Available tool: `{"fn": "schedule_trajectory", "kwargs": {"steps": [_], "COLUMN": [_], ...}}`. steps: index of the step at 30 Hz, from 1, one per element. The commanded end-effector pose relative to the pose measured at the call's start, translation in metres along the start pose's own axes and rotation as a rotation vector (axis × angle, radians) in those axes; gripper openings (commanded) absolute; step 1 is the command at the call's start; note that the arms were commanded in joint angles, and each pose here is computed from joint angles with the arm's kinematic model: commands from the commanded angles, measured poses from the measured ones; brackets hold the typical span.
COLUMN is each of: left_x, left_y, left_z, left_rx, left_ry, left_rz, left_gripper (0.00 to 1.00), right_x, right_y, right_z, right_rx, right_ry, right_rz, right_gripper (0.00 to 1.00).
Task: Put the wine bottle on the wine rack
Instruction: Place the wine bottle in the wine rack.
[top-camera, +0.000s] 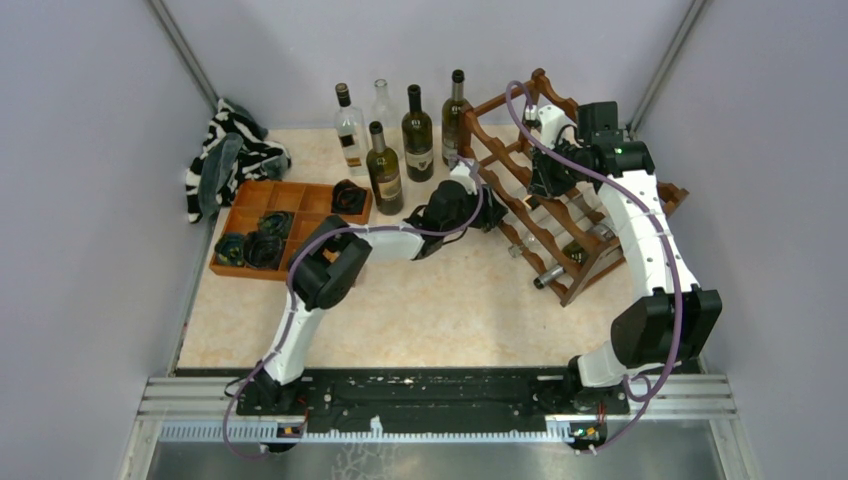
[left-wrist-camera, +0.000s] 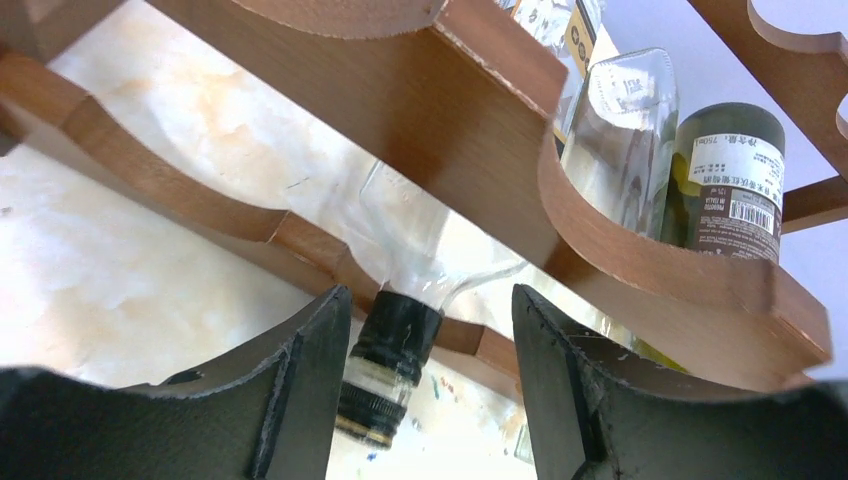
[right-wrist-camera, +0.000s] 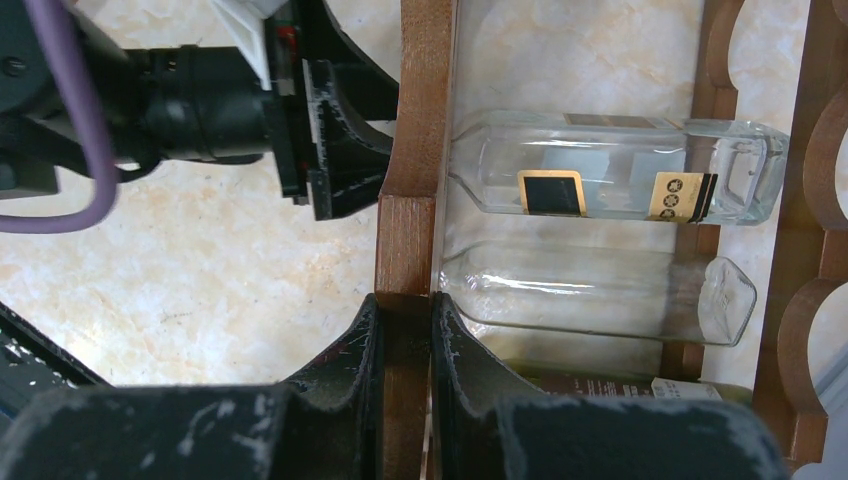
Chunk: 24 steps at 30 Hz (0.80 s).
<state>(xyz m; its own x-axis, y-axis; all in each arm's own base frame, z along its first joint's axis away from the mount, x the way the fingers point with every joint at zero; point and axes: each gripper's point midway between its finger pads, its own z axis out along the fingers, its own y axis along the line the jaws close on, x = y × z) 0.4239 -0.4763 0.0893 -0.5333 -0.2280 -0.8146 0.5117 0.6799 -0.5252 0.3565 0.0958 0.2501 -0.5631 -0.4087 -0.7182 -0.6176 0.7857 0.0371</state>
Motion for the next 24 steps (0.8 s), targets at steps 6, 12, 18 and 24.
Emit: {"fn": "schedule_trajectory", "kwargs": {"steps": [6,12,18,24], "left_x": [-0.027,-0.011,0.017,0.045], "left_y": [-0.008,-0.001,0.006,0.026], "left_z": [-0.042,-0.076,-0.084,-0.073], "left_rx": [-0.020,-0.045,-0.063,-0.123], "left_ry": [-0.056,-0.018,0.087,0.183], "left_rz": [0.083,0.119,0.162,0.195], "left_gripper": [0.66,0.50,0.15,0.07], "right_x": [-0.028,-0.028,-0.029,-0.027], "right_y": [0.025,0.024,0.024,0.024], "right_z": [-0.008,-0.008,-0.007,-0.009], "right_rx": [-0.109,-0.105,-0.104,-0.101], "right_ry": [-0.120,-0.121,-0.126,-0.122], "right_rz": [-0.018,-0.021,-0.017,-0.018], "right_gripper": [0.04,0.04,0.04,0.04]}}
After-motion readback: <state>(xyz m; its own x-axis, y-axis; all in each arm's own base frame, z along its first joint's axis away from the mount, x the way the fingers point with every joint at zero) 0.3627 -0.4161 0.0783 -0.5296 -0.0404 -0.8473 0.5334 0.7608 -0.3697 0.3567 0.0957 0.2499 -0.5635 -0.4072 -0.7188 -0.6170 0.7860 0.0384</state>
